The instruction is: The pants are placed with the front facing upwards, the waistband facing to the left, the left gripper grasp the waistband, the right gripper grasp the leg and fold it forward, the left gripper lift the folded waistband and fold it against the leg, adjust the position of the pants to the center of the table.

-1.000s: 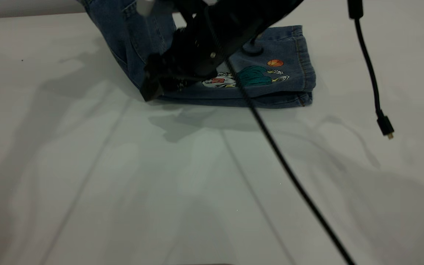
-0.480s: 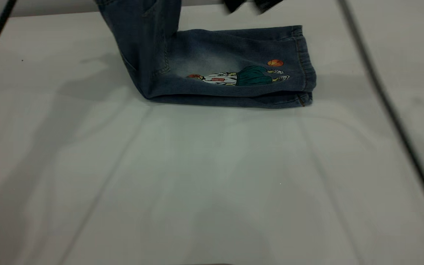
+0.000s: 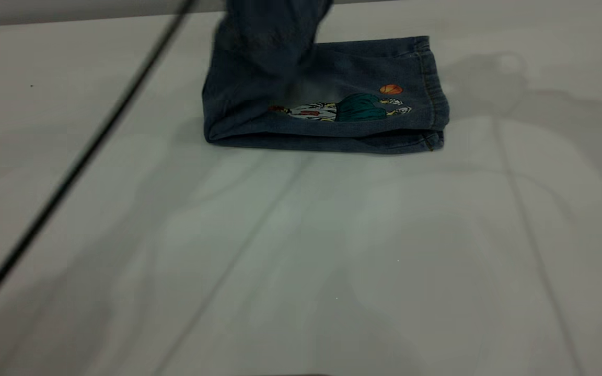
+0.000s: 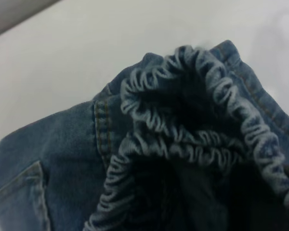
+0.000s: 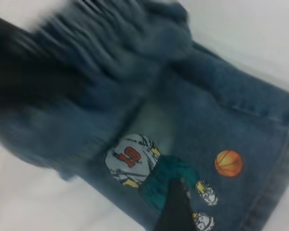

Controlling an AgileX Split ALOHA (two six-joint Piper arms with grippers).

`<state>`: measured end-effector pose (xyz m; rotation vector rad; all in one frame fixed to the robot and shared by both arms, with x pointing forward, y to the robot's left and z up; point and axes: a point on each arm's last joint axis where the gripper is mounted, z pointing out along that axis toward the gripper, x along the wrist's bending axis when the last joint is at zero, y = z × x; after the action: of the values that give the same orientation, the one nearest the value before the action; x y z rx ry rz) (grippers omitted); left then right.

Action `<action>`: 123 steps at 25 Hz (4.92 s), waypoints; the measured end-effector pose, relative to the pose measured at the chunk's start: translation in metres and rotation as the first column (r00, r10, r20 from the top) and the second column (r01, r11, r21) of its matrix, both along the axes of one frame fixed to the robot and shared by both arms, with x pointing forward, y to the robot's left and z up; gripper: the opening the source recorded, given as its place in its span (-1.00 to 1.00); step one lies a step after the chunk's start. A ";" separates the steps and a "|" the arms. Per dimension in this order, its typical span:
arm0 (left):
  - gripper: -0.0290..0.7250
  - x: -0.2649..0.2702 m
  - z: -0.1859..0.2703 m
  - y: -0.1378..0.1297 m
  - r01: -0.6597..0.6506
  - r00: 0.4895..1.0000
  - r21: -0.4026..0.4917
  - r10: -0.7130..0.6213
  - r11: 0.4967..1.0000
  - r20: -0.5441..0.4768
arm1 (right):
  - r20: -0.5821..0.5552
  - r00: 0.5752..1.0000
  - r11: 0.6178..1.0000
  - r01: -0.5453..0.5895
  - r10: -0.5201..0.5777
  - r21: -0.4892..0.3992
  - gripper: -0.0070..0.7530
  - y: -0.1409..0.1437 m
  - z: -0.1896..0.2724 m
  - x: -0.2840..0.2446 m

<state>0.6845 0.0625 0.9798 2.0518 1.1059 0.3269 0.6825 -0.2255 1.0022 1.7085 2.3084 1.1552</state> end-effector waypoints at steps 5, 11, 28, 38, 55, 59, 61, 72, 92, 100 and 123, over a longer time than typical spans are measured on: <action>-0.74 -0.005 -0.044 -0.039 0.023 0.998 0.017 -0.023 1.000 0.055 | 0.027 1.000 1.000 0.003 -0.003 0.001 0.33 0.000 0.010 -0.002; -0.62 -0.021 -0.065 -0.076 0.112 0.982 0.069 -0.121 0.991 0.146 | 0.032 0.999 1.000 0.006 -0.006 0.000 0.33 -0.001 0.011 -0.002; 0.43 -0.036 -0.028 -0.076 0.186 0.978 0.056 -0.190 0.981 0.081 | 0.028 1.000 1.000 0.003 -0.003 0.000 0.33 -0.001 0.011 -0.002; 0.44 -0.010 -0.101 -0.040 0.243 0.965 0.289 -0.262 0.926 0.030 | -0.002 1.000 1.000 -0.025 0.025 0.007 0.33 0.001 0.010 -0.006; 0.44 -0.013 -0.145 -0.042 0.066 0.988 0.181 -0.039 0.981 -0.152 | -0.033 0.998 0.998 -0.053 0.054 0.017 0.33 0.003 0.010 -0.009; 0.44 -0.014 -0.144 -0.042 -0.033 0.972 0.141 0.064 0.989 -0.226 | -0.034 0.998 0.998 -0.054 0.055 0.017 0.33 0.003 0.010 -0.009; 0.44 -0.016 -0.142 -0.041 -0.039 0.967 0.147 0.075 0.988 -0.242 | -0.034 0.998 0.998 -0.055 0.055 0.017 0.33 0.003 0.010 -0.009; 0.44 -0.025 -0.112 -0.034 0.038 0.949 0.256 0.046 0.966 -0.312 | 0.025 0.998 0.998 -0.053 0.053 0.014 0.33 0.000 0.036 -0.017; 0.44 -0.051 0.123 0.011 -0.095 0.988 0.409 0.137 0.907 -0.074 | 0.395 0.916 0.992 -0.107 0.073 0.065 0.33 -0.013 0.249 -0.194; 0.44 -0.115 0.226 0.044 -0.149 0.989 0.200 0.142 0.968 0.048 | 0.367 0.930 0.995 -0.067 0.036 0.074 0.33 -0.016 0.277 -0.273; 0.44 -0.440 0.239 0.249 -0.161 0.877 -0.035 0.160 0.986 0.454 | 0.473 0.877 0.993 0.112 -0.088 -0.024 0.33 -0.035 0.179 -0.452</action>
<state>0.2443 0.3118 1.2191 1.7575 0.9760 0.8496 0.2302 -0.2604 1.1817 1.3206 1.9120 1.3027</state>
